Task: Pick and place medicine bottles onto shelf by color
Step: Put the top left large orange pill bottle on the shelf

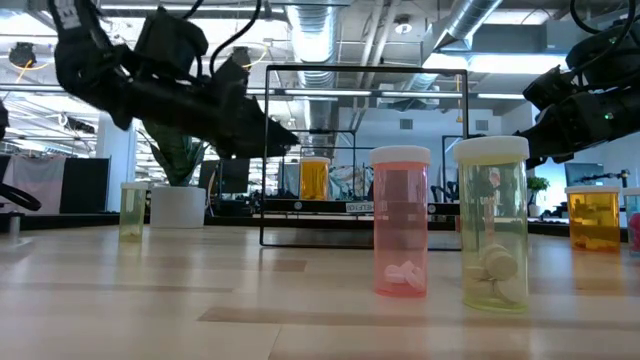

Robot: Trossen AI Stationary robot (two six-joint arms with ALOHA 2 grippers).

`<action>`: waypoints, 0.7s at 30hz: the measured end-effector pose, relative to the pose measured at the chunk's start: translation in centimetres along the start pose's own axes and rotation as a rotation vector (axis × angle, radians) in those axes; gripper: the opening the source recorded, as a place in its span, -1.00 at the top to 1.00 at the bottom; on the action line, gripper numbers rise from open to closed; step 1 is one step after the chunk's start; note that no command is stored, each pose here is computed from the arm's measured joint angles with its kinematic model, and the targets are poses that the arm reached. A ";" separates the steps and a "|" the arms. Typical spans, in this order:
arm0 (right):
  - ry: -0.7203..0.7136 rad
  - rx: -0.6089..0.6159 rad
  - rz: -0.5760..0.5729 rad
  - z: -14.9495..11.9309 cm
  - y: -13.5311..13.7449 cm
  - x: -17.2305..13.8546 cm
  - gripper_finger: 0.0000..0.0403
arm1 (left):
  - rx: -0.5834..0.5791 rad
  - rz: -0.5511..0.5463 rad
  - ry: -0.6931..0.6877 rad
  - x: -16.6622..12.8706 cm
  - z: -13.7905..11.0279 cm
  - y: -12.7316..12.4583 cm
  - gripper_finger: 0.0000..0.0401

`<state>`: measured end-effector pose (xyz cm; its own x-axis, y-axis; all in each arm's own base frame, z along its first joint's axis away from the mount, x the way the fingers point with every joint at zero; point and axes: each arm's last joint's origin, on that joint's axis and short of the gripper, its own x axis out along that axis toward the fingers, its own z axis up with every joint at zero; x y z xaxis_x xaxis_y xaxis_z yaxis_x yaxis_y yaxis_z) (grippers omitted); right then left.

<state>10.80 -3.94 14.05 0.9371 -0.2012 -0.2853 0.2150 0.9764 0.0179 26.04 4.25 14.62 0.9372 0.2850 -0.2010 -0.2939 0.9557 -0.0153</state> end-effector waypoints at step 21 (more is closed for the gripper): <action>0.000 0.000 0.000 0.0 0.0 0.0 -0.86 | 0.016 0.063 -0.010 3.5 -2.1 1.1 -0.79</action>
<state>10.80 -3.94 14.04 0.9369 -0.2013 -0.2857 0.2152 0.9764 0.0179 28.62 6.12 11.86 0.9187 0.3455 -0.1914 -0.3496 0.9368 0.0129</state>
